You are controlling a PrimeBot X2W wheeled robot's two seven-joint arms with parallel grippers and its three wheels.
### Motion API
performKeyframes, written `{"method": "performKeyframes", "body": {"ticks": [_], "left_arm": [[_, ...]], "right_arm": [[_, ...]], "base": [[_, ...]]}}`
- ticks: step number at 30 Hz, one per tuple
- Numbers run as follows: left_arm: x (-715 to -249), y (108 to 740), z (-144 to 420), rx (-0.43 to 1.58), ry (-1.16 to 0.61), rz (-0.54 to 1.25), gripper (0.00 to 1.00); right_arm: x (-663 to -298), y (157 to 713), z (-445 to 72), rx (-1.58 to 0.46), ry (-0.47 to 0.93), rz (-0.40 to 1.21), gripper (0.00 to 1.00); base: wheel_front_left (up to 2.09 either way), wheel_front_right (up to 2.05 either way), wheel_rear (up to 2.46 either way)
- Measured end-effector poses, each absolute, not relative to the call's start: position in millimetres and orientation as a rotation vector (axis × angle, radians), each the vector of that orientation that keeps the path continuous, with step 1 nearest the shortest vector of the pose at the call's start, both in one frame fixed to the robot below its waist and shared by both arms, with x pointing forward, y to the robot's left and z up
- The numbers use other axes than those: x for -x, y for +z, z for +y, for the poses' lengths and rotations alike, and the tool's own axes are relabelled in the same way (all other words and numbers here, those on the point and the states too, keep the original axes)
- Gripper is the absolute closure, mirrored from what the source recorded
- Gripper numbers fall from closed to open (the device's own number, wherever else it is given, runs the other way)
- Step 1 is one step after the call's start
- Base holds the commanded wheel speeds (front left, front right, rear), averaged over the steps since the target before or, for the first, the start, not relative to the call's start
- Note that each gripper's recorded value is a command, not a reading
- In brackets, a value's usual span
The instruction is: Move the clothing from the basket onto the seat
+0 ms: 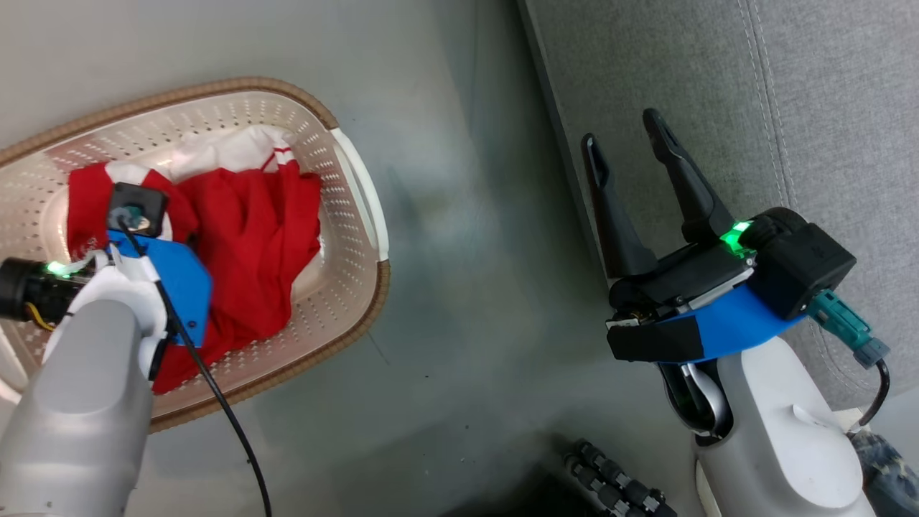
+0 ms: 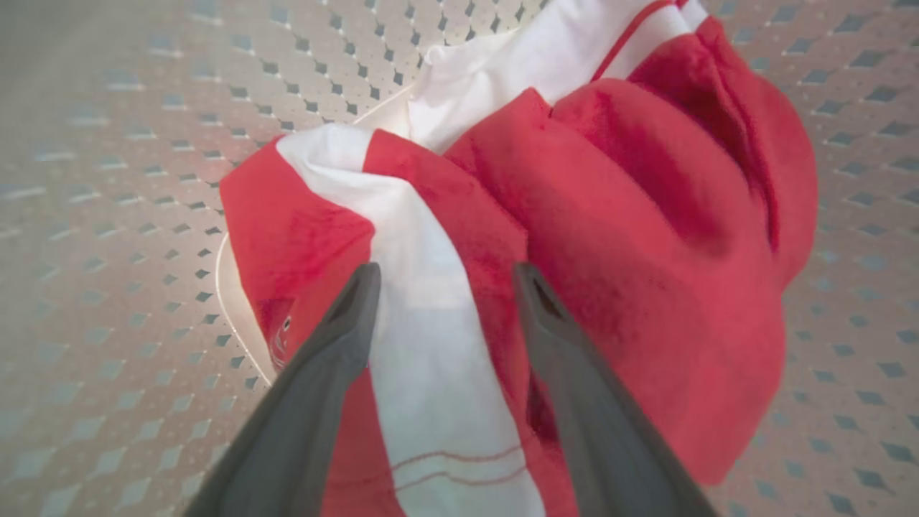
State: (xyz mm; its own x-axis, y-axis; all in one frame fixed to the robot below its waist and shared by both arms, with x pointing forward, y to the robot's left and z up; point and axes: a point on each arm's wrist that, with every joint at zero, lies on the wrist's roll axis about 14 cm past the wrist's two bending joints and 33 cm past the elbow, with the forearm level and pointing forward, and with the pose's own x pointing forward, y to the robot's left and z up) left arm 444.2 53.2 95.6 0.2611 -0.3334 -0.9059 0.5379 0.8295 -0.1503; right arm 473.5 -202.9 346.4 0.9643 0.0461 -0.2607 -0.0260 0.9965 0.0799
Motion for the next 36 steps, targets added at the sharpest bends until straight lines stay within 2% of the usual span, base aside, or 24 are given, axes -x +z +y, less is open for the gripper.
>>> {"method": "performKeyframes", "body": {"ticks": [15,16,17,36], "left_arm": [[-426.8,58.6,76.4,-0.283,-0.506,1.320,0.00],[-426.0,58.2,76.4,-0.284,-0.506,1.323,0.79],[-425.5,58.2,76.0,-0.283,-0.509,1.326,1.00],[-429.8,74.9,68.9,-0.240,-0.529,1.288,1.00]], "right_arm": [[-469.7,328.7,-204.2,-0.085,0.031,0.308,0.00],[-470.1,328.3,-203.8,-0.086,0.032,0.308,0.00],[-470.3,328.0,-203.3,-0.087,0.033,0.309,0.00],[-477.1,340.7,-198.7,-0.084,0.051,0.274,0.00]], "base": [[0.00,0.00,0.00],[0.00,0.00,0.00],[0.00,0.00,0.00],[0.00,0.00,0.00]]}}
